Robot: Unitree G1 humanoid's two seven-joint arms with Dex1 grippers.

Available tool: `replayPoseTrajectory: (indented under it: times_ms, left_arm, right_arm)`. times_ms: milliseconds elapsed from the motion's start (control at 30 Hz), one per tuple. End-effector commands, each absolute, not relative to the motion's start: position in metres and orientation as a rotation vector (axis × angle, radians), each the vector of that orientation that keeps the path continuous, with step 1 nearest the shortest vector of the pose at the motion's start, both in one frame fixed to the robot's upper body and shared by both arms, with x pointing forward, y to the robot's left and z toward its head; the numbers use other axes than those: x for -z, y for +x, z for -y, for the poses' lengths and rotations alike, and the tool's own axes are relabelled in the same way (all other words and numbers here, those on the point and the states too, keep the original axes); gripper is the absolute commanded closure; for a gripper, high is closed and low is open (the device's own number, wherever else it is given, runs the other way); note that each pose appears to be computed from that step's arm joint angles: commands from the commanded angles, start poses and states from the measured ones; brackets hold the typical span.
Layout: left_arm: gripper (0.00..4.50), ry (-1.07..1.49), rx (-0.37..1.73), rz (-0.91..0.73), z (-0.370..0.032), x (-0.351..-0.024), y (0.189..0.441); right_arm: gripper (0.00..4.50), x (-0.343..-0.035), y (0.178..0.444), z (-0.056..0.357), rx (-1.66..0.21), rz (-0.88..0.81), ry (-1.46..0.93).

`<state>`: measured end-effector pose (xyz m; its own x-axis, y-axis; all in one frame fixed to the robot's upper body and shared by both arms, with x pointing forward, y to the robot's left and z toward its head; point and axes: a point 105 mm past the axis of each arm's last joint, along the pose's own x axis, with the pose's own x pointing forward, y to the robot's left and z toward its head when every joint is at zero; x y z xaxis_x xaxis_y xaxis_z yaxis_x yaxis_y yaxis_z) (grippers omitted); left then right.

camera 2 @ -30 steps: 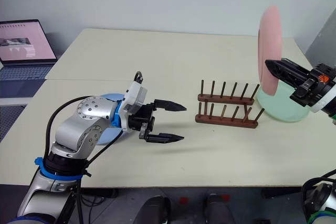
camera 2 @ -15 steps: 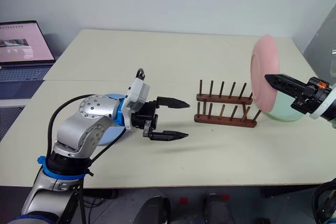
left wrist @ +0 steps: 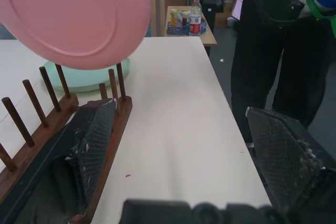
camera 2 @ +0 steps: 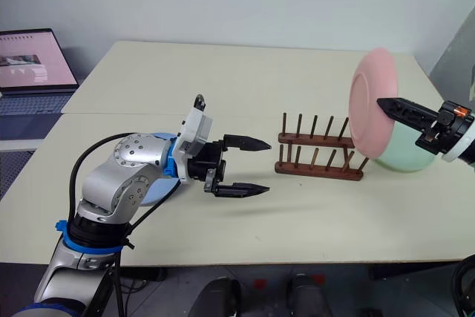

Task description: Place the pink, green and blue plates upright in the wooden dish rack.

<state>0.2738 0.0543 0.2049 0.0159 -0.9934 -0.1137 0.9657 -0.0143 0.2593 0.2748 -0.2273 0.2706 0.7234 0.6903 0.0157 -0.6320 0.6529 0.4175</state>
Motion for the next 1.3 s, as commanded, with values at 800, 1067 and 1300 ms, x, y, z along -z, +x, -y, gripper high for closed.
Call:
replayPoseTrajectory:
  times_ms: [800, 1067, 1300]
  left_arm:
    - [0.0, 0.172, 1.548, 0.168, -0.049, -0.228, 0.276]
    - [0.0, 0.301, 1.547, 0.232, -0.043, -0.23, 0.273]
    - [0.0, 0.404, 1.611, 0.25, -0.033, -0.222, 0.261]
  right_arm:
    - [0.25, -0.299, 0.296, 0.273, -0.522, 0.0, 0.317]
    - [0.04, -0.253, 0.28, 0.302, -0.452, -0.253, -0.427]
    - [0.04, -0.182, 0.28, 0.327, -0.456, -0.536, -0.865]
